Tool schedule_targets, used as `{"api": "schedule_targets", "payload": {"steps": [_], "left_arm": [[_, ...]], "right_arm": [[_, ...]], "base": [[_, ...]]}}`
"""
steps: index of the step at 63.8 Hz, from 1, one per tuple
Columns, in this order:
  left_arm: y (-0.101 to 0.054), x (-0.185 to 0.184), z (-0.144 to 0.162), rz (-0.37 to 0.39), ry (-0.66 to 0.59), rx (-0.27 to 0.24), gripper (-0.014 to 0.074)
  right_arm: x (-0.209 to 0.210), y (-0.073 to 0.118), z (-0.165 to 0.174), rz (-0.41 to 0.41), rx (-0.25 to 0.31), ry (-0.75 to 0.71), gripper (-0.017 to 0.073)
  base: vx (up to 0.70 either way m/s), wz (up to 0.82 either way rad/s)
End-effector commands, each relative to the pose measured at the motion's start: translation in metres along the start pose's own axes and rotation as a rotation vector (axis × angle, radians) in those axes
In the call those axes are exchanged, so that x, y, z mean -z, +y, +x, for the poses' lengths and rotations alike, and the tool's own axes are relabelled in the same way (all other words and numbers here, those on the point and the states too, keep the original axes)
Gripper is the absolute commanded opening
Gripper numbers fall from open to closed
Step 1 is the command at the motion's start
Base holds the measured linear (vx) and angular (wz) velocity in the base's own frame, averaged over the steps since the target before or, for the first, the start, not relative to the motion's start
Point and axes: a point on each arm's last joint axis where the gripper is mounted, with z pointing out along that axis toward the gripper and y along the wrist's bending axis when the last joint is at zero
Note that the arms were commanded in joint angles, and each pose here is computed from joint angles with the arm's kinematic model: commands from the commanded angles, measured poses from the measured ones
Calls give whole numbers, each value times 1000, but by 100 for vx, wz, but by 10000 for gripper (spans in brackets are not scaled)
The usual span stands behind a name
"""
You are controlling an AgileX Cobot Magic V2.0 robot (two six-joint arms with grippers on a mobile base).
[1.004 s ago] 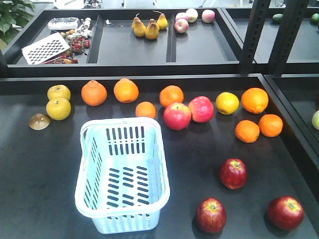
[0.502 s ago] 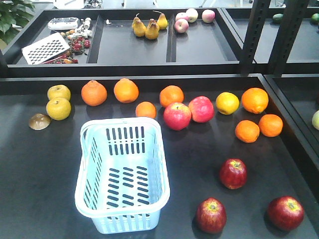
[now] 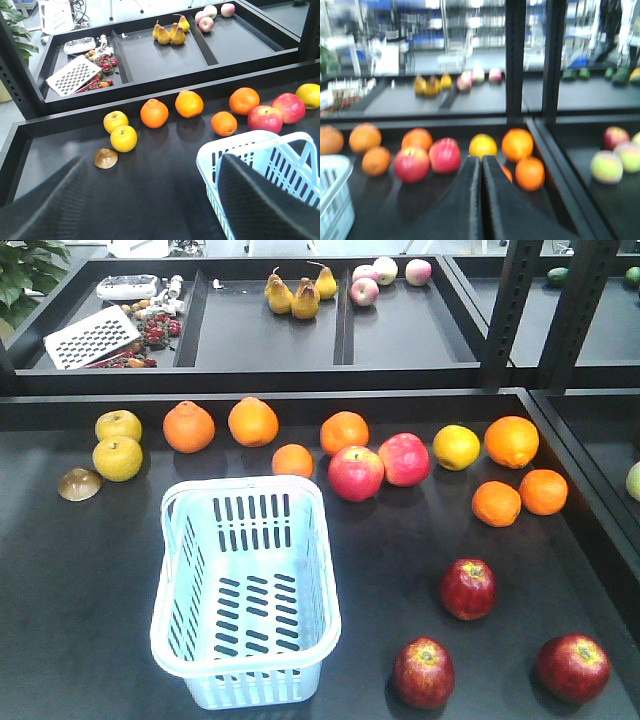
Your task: Pick three apples into basket with both arms
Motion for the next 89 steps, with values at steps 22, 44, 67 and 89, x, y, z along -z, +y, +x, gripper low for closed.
{"api": "schedule_targets", "payload": {"steps": [22, 44, 67, 89], "left_arm": [[2, 5, -12, -2, -87, 2, 523], [2, 5, -12, -2, -87, 2, 523], [2, 5, -12, -2, -87, 2, 523], [2, 5, -12, -2, -87, 2, 523]], "right_arm": [[-53, 0, -68, -7, -9, 594, -9], [-83, 5, -54, -55, -59, 731, 212], [-86, 5, -52, -77, -14, 743, 730], [-137, 29, -23, -263, 144, 868, 708]], "base": [[0, 0], [0, 0], [0, 0], [0, 0]]}}
